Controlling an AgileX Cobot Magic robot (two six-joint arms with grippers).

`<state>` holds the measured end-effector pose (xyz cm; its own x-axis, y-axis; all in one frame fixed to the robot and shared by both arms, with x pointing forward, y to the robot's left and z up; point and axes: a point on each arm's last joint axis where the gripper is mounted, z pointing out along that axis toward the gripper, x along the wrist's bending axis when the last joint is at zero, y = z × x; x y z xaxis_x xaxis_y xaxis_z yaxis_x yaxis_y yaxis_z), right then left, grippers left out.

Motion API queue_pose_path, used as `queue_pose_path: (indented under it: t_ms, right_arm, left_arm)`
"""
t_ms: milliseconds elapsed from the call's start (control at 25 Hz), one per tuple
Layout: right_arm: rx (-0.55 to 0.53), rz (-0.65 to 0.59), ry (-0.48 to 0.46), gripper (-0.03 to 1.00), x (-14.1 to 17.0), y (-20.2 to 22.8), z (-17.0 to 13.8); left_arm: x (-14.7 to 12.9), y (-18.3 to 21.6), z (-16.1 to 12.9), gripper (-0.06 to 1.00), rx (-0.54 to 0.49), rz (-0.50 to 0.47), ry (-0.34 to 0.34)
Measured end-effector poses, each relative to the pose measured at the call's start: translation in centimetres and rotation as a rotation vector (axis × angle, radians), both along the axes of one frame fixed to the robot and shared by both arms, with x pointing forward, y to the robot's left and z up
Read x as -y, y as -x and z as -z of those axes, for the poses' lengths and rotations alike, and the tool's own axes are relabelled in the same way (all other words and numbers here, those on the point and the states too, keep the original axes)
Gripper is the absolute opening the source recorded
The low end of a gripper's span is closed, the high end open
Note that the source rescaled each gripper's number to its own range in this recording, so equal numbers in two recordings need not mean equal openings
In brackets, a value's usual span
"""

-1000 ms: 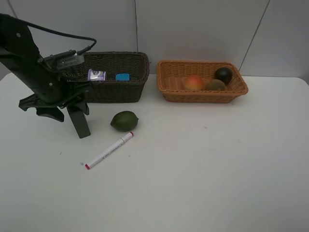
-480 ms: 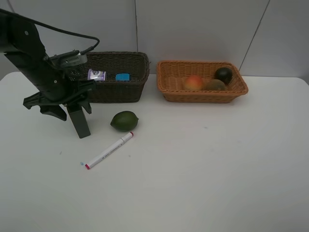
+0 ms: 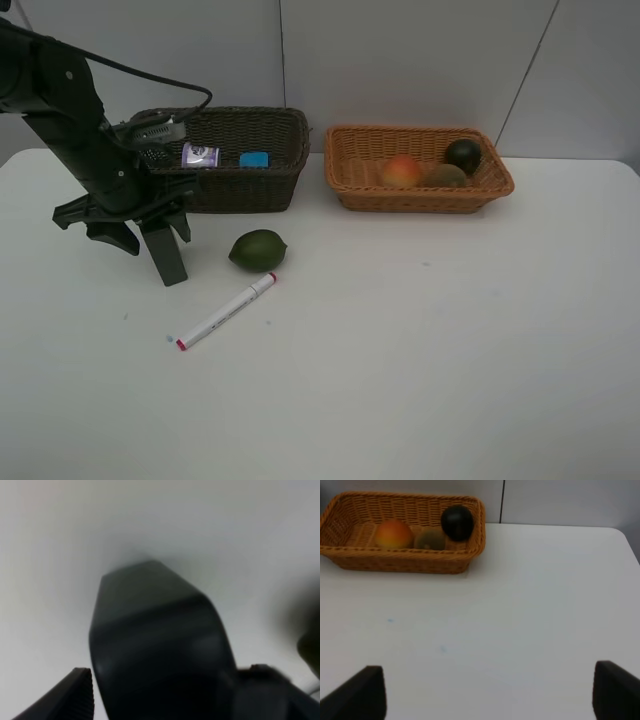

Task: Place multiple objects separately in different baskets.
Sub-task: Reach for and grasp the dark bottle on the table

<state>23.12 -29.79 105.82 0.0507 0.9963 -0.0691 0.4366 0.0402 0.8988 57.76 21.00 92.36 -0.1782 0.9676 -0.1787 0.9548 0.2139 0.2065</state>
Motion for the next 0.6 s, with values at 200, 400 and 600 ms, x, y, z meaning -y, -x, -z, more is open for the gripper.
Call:
queue_pose_path:
  t_ms: [200, 400, 600]
  right_arm:
    - [0.0, 0.0, 0.0, 1.0, 0.0, 0.0, 0.0]
    - [0.0, 0.0, 0.0, 1.0, 0.0, 0.0, 0.0]
    - [0.0, -0.003, -0.004, 1.0, -0.04, 0.0, 0.0]
  left_arm:
    - [0.0, -0.18, 0.68, 0.82, -0.017, 0.006, -0.011]
    - [0.04, -0.39, 0.77, 0.71, -0.01, 0.006, -0.01]
    - [0.04, -0.37, 0.77, 0.71, -0.012, 0.006, -0.011]
